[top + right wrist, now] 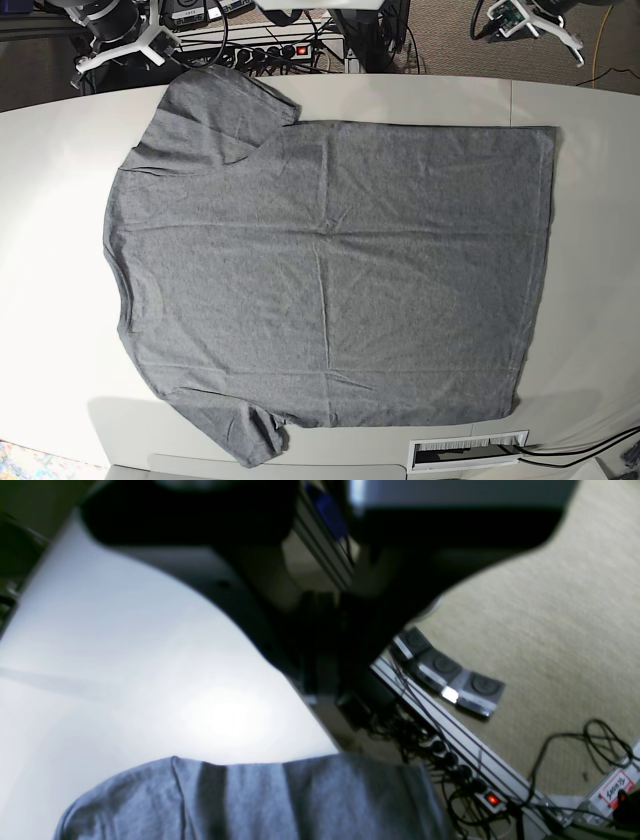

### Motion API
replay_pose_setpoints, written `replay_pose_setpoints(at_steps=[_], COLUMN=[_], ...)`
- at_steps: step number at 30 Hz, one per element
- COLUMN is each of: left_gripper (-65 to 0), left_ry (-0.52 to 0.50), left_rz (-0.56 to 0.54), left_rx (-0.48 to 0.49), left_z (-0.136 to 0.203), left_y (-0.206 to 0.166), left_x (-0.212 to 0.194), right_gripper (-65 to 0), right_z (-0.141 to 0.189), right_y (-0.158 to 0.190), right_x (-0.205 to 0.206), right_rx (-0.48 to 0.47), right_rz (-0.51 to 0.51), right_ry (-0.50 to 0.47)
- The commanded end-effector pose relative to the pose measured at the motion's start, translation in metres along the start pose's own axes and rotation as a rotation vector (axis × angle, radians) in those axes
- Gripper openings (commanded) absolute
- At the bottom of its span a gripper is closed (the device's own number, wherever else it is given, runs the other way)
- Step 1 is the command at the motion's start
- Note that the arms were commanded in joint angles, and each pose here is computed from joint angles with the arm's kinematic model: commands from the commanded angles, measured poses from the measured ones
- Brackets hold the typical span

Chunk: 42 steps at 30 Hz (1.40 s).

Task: Fold the T-shirt properly
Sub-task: 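Move both grippers down to the shirt corners nearest the arms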

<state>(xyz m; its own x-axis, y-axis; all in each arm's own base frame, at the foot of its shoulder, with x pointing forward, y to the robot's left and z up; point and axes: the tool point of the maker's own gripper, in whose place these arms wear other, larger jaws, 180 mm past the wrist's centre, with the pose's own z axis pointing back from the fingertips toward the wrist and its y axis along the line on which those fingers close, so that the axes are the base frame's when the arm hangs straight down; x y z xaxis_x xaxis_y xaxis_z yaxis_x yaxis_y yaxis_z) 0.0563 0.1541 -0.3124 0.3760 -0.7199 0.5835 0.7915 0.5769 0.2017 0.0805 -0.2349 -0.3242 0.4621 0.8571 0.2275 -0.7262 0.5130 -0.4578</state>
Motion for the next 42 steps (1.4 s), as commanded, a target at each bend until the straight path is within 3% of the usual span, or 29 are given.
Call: replay_pose_setpoints(at_steps=[1,4,7,12,16,21,23,31,42], left_gripper=[-65.0,-65.0,-65.0,-64.5,-57.2,-42.9,-40.2,-40.3,-40.3], left_ry=[-0.029,-0.024,-0.047,-0.163,-0.157,-0.130,-0.119,-0.038,0.044], left_rz=[-0.046,-0.160,-0.253,-0.361,-0.357,-0.421,-0.458,-0.603,-0.652], left_rx=[0.010,0.075,0.140,0.178,0.195,0.144,0.106,0.100,0.137], left_z=[0.001,0.001,-0.001,-0.006,-0.018,-0.039,-0.046,-0.066,-0.083], left_y=[0.006,0.025,0.043,0.055,0.068,0.065,0.059,0.082,0.121], left_x=[0.009,0.009,0.017,0.037,0.025,0.011,0.006,-0.023,-0.055], right_gripper=[-65.0,-65.0,-65.0,-65.0,-58.4,-57.9,-57.9,-57.9,-57.9], right_z=[0.001,-0.001,-0.004,-0.008,-0.008,-0.008,-0.008,-0.008,-0.008], right_y=[-0.004,-0.002,-0.011,-0.023,-0.023,-0.014,-0.013,-0.012,-0.011], right_x=[0.003,0.001,0.004,0.005,0.006,0.005,0.005,0.005,0.005], right_rx=[-0.004,0.028,0.001,-0.039,-0.033,0.017,0.022,0.022,0.022], right_rz=[0.027,0.069,0.070,0.067,0.075,0.094,0.087,0.085,0.071], right_ry=[-0.003,0.019,0.015,0.034,0.030,0.030,0.031,0.031,0.032])
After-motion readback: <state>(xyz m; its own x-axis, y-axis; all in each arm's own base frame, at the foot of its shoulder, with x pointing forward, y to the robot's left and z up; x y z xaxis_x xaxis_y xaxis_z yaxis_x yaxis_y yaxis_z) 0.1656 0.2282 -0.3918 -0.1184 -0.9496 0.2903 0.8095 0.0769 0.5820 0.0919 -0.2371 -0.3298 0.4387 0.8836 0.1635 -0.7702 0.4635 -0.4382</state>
